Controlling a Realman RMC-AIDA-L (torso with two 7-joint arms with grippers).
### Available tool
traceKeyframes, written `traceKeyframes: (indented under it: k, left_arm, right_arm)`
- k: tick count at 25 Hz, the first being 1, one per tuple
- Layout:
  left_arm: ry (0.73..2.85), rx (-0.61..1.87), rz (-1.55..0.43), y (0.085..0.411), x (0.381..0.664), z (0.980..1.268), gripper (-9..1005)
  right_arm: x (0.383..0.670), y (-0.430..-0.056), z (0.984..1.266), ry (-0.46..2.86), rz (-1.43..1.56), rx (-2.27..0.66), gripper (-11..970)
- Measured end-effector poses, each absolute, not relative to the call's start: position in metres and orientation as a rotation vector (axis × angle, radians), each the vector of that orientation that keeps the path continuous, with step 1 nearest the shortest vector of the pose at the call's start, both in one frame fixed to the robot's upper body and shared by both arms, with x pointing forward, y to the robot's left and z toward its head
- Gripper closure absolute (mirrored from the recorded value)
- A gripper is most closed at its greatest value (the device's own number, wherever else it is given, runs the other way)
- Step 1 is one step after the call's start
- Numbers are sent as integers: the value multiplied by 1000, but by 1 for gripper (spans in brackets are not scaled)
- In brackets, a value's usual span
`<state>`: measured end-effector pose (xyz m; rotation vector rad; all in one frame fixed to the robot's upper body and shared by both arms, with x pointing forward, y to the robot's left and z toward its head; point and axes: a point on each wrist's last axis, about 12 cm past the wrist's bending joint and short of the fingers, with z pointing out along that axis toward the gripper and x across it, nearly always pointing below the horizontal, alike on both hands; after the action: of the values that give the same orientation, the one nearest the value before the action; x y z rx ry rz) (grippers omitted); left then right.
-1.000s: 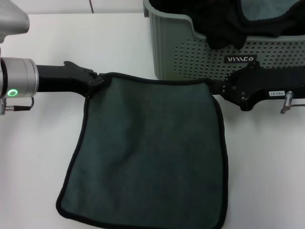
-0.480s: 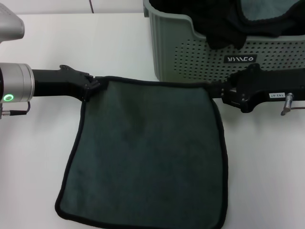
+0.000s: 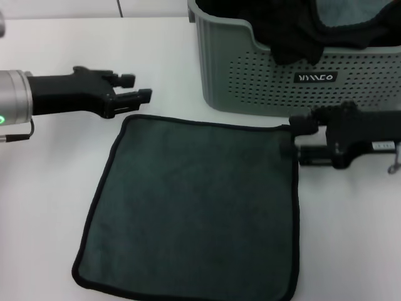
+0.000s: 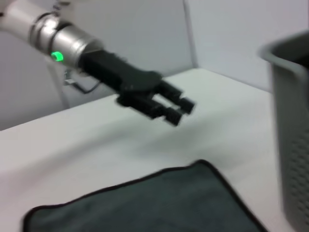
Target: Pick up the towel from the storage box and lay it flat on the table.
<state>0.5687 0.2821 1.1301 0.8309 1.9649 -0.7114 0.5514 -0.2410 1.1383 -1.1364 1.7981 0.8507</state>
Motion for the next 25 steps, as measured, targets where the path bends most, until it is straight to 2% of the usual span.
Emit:
traceKeyframes:
  k: [3,6,10,13,20,25]
  left_arm:
    - [1712,943,-818,279,546,1142,516]
    - [1435,1067,-929,277,515,1145,519]
    - [1324,1100,-1088,282,493,1143,523]
    - [1316,1094,-1137,285,486,1136,526]
    - [1294,1180,-1106,289,471,1110,515]
    - [1226,1196,-1050,294,466,1106,504]
  right_arm:
    - [539,-243,1137,1703,892,-1208,486]
    - [525,-245,1128,1572,973,-1252,367]
    - [504,-244,1117,1316,1148,-1183,130]
    - [498,-240,1113,1238,1169,-1153,129]
    - [487,-224,1105,1130,1204,-1185,125]
    - [486,-222,1104,1124,1217,-1195,122]
